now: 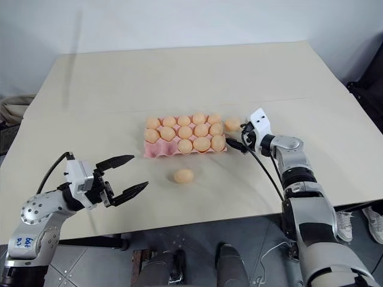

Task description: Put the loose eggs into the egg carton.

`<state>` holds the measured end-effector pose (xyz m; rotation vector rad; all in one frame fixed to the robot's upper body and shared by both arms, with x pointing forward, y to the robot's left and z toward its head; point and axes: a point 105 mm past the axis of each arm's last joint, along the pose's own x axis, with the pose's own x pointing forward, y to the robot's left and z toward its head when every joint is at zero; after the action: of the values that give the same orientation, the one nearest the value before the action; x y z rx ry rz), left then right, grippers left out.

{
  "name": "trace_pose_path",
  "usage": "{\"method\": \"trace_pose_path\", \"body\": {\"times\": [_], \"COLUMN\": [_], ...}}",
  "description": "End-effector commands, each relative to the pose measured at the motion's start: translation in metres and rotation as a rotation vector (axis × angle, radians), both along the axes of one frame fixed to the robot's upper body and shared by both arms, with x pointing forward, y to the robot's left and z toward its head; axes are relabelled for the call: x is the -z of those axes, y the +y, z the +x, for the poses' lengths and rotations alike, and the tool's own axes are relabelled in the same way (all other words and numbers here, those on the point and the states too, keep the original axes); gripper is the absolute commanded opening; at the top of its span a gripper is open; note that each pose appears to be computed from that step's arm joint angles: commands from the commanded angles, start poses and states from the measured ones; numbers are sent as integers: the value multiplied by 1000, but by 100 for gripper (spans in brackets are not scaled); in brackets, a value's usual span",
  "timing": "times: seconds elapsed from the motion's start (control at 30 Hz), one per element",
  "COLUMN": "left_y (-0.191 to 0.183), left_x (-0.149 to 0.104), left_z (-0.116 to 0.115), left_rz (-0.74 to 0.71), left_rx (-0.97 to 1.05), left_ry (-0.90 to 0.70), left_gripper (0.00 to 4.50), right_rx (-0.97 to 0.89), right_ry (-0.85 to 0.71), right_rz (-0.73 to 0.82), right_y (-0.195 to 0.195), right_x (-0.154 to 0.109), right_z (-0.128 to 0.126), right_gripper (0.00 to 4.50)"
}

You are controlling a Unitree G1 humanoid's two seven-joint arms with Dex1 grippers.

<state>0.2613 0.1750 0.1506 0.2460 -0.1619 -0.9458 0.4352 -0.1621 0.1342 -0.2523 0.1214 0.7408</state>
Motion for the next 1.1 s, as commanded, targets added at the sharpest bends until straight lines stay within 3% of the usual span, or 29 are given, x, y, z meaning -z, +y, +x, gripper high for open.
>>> {"method": "trace_pose_path", "body": {"times": [0.03,0.37,0.87,0.97,1.1], "left_y": [-4,-4,-2,-2,-1], "left_x": [-7,-8,-13,-15,-15], "left_z": [-1,0,3,4,4], "left_rz": [-7,-6,0,3,3], "left_rx": [22,15,8,3,-1], "left_ry": [-34,-37,-54,-62,-65], "left_gripper": [450,450,450,450,450], "right_rx": [-5,80,27,21,19], "right_ry": [-51,-93,-98,-103,-106], "right_rz": [1,-28,-20,-8,-5], "right_y": [2,-8,30,33,31], "right_x": [-13,-24,-17,-18,-18], "right_z": [3,12,16,15,15], "right_gripper": [447,447,447,391,247]}}
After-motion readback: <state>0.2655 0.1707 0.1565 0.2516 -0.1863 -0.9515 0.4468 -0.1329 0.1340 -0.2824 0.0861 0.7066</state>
